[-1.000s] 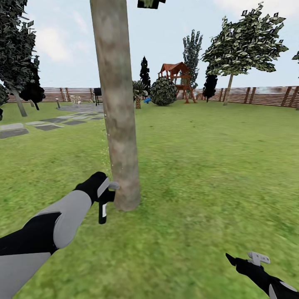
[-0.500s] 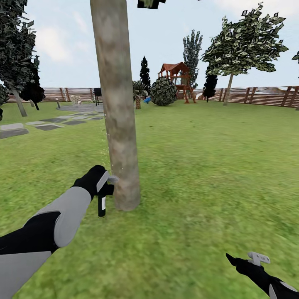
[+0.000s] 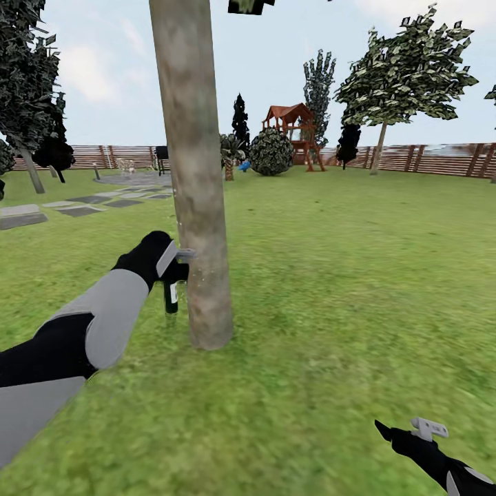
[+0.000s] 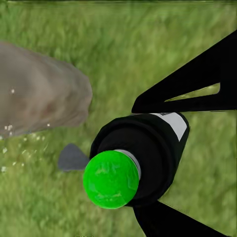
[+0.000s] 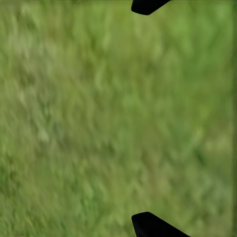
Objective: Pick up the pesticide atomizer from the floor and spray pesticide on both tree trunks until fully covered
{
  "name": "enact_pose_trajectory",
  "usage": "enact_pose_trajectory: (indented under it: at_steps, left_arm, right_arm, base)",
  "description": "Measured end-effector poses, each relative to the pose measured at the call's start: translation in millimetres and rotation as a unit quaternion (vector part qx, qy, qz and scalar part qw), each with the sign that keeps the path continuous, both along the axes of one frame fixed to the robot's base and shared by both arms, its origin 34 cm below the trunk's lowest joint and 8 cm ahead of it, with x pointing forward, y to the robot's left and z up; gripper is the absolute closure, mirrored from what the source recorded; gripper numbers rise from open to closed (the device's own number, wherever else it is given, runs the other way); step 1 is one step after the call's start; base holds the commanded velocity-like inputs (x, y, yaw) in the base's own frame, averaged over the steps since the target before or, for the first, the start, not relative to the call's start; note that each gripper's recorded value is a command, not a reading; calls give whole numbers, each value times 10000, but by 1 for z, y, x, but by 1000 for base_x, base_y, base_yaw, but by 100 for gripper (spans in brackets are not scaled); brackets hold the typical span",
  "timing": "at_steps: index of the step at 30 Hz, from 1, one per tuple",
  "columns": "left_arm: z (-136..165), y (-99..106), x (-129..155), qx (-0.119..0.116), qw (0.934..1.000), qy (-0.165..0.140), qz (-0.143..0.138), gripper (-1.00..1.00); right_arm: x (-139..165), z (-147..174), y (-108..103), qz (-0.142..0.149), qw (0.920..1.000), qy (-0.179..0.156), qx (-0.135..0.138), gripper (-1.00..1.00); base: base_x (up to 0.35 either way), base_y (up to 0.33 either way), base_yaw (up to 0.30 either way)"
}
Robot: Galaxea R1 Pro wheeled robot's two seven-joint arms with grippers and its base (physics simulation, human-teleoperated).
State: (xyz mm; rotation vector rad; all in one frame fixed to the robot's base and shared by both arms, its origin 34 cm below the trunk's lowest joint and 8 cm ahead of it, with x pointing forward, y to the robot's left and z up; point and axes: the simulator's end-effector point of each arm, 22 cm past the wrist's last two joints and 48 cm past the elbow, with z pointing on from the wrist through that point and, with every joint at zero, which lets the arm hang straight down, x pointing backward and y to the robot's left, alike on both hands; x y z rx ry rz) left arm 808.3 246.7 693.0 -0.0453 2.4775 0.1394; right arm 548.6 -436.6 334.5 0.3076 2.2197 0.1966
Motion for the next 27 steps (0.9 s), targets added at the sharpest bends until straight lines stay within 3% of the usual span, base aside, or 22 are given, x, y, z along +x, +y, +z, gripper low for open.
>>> enact_pose_trajectory:
  at_steps: [9, 16, 27]
  left_arm:
    - [85, -15, 18, 22, 9992, -359, -149, 100]
    - [168, -28, 21, 113, 9975, -629, -304, 100]
    - [246, -31, 19, 143, 9938, -1047, -344, 100]
  right_arm:
    - [0, 0, 0, 0, 10000, 1, 0, -100]
    - [0, 0, 0, 1, 10000, 1, 3, -100]
    - [0, 0, 0, 1, 10000, 5, 3, -100]
  base:
    - [0, 0, 0]
    - [0, 0, 0]
    - [0, 0, 0]
